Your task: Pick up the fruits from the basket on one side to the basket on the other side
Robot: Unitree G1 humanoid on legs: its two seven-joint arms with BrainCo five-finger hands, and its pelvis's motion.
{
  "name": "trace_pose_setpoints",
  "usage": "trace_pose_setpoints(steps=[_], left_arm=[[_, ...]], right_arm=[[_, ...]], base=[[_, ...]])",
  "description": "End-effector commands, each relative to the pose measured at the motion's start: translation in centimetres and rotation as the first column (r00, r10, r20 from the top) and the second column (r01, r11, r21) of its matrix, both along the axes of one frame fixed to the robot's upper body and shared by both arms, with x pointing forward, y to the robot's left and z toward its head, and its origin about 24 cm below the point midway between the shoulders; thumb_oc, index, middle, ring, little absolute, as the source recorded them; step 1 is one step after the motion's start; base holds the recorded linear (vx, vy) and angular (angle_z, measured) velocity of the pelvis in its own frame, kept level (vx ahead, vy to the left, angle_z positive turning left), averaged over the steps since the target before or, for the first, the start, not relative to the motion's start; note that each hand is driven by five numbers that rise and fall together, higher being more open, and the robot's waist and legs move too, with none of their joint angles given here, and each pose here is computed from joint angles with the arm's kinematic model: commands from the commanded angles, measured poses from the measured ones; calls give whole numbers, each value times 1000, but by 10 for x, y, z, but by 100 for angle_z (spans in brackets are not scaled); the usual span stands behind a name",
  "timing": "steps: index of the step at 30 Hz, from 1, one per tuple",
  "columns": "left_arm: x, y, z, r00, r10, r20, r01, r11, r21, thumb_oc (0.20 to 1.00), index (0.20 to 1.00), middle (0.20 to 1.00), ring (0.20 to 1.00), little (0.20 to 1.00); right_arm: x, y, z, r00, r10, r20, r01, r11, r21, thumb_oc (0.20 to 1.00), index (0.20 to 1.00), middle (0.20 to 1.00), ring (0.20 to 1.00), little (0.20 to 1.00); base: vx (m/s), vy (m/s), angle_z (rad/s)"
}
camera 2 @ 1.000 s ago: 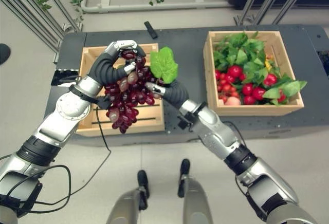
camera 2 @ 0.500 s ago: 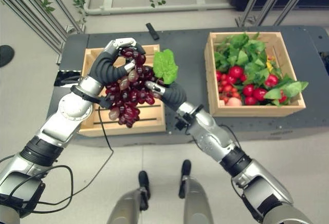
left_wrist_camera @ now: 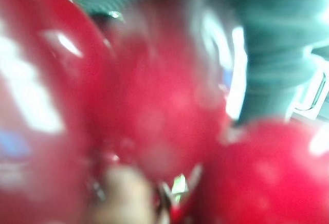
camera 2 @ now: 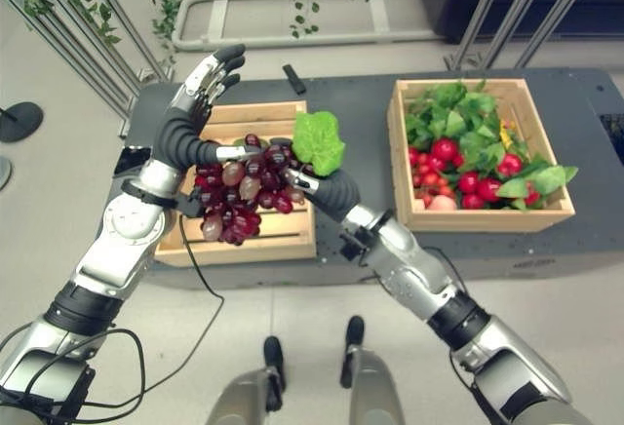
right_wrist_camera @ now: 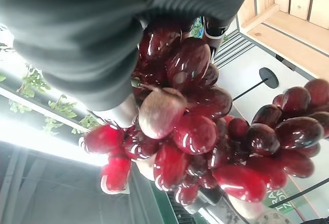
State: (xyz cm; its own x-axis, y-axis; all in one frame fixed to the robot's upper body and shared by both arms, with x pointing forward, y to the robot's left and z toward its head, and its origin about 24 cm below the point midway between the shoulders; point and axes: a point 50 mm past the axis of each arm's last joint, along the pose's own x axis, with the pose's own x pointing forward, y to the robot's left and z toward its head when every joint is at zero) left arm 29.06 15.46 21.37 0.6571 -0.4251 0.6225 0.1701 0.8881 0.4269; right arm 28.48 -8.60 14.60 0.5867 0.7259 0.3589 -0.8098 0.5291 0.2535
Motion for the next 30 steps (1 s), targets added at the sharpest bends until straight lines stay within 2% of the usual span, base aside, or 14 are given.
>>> trace_pose_setpoints(steps=[1, 11, 30], left_arm=[[-9, 3, 22, 994, -37, 101, 44, 997, -65, 1000, 1000, 1000, 1000, 1000], [-18, 27, 7, 998, 26, 54, -16, 987, -162, 1000, 1000, 1000, 1000, 1000], [-20, 35, 0, 998, 55, 29, -49, 981, -186, 1000, 1000, 1000, 1000, 1000]], right_arm=[[-25, 23, 53, 956, 152, 249, -198, 965, 172, 200, 200, 200, 200, 200], [-21, -27, 47, 972, -45, 229, -10, 972, 236, 200, 200, 200, 200, 200], [-21, -80, 49, 928, -284, 242, 218, 940, 264, 200, 200, 200, 200, 200]], base=[[33, -13, 0], [1, 0, 0], [1, 0, -1]])
